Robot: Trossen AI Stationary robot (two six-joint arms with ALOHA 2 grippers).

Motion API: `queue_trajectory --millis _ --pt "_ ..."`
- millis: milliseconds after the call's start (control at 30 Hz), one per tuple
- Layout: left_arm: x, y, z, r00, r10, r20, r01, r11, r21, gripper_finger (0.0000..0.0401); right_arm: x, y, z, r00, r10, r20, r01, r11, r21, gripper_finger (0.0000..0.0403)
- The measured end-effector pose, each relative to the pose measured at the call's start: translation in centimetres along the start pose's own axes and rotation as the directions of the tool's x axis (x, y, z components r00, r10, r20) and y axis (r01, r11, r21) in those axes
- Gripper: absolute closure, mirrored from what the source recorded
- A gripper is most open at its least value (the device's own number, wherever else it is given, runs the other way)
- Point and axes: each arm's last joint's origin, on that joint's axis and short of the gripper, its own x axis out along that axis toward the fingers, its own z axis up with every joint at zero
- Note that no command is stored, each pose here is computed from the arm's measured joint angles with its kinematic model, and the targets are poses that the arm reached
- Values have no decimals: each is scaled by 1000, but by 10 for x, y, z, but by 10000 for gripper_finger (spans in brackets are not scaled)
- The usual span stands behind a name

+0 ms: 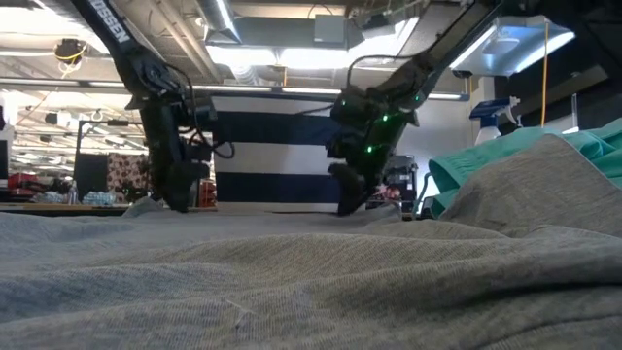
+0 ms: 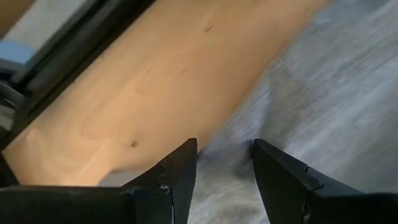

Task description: Fold Laundry from Bin

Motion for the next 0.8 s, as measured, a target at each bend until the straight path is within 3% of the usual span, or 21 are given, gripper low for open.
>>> queue_trajectory --millis 467,800 --pt "12 0 1 1000 13 -13 -13 1000 6 250 12 -17 5 995 -56 84 53 998 40 285" --pt "12 -1 1 1000 -11 -6 11 1000 0 250 16 -23 3 997 -33 69 29 998 51 285"
